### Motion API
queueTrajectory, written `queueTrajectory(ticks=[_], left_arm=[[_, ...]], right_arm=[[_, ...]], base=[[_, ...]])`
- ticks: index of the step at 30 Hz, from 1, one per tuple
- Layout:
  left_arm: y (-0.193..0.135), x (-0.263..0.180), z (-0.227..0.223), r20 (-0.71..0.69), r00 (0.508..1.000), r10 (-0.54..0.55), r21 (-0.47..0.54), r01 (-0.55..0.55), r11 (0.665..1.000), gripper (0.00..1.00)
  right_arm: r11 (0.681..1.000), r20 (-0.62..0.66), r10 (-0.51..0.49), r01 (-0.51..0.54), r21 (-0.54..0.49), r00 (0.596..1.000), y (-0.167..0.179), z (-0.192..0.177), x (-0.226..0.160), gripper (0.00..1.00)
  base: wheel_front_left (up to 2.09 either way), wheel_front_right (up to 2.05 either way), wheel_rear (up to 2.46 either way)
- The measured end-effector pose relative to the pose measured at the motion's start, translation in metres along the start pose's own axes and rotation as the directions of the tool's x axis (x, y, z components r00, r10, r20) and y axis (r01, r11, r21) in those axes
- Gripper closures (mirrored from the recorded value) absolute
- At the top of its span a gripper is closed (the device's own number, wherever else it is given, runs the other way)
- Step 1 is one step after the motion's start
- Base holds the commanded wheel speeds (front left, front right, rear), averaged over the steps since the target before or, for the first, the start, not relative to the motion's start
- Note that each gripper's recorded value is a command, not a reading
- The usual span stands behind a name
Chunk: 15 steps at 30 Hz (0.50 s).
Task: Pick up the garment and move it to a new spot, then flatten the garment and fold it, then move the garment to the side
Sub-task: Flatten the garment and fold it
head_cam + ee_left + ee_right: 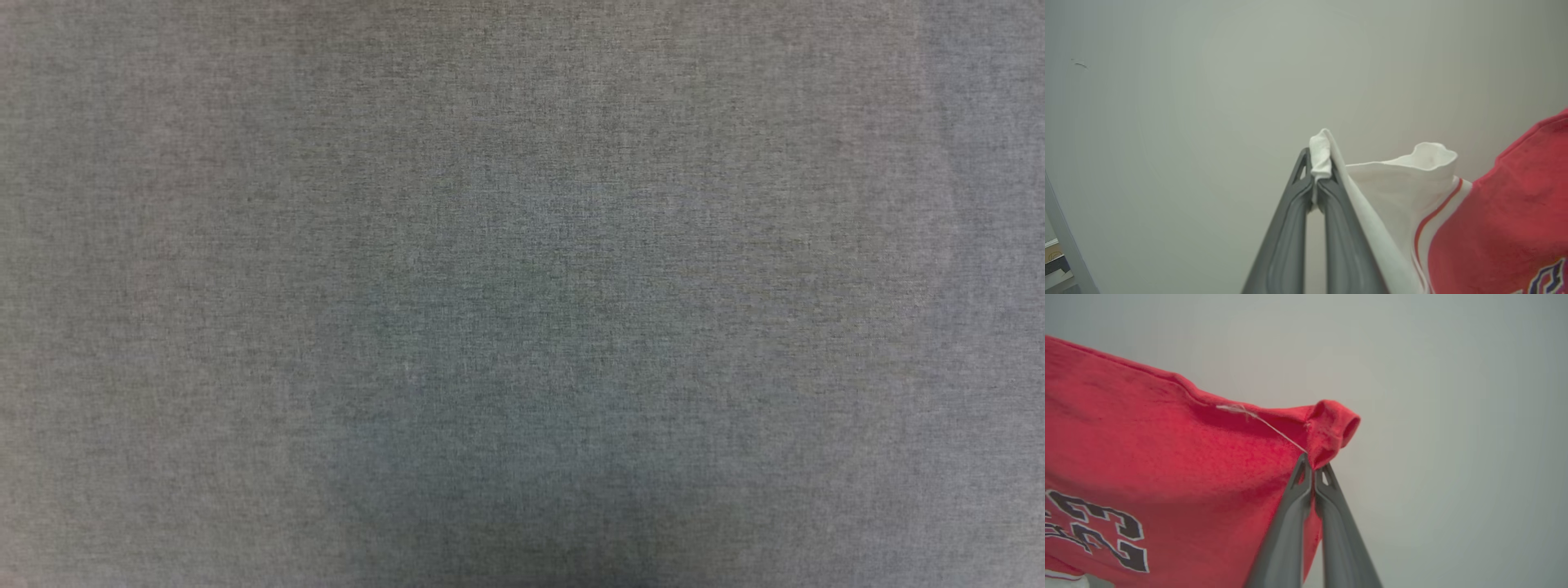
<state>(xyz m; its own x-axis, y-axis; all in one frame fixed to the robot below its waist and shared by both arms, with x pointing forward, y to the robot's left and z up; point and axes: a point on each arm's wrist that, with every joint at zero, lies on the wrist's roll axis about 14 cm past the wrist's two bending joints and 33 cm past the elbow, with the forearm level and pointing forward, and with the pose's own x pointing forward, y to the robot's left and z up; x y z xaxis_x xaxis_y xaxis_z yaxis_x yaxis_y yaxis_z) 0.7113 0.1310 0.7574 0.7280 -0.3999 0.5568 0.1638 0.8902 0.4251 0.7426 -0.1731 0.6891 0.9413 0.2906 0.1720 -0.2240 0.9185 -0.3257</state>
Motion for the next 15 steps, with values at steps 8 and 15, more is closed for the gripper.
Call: queueTrajectory(ticks=[8, 15], left_arm=[[-0.022, -0.054, -0.058, -0.154, 0.987, -0.037, -0.079, 0.025, 0.997, 1.0], [-0.051, -0.115, -0.079, -0.248, 0.966, -0.066, -0.141, 0.031, 0.99, 1.0]], right_arm=[[0.992, -0.149, 0.112, -0.103, 0.068, 0.982, 0.044, -0.077, -0.027, 1.0], [0.973, -0.218, 0.216, -0.19, 0.132, 0.952, 0.081, -0.111, -0.064, 1.0]], base=[[0.0, 0.0, 0.0], [0.0, 0.0, 0.0]])
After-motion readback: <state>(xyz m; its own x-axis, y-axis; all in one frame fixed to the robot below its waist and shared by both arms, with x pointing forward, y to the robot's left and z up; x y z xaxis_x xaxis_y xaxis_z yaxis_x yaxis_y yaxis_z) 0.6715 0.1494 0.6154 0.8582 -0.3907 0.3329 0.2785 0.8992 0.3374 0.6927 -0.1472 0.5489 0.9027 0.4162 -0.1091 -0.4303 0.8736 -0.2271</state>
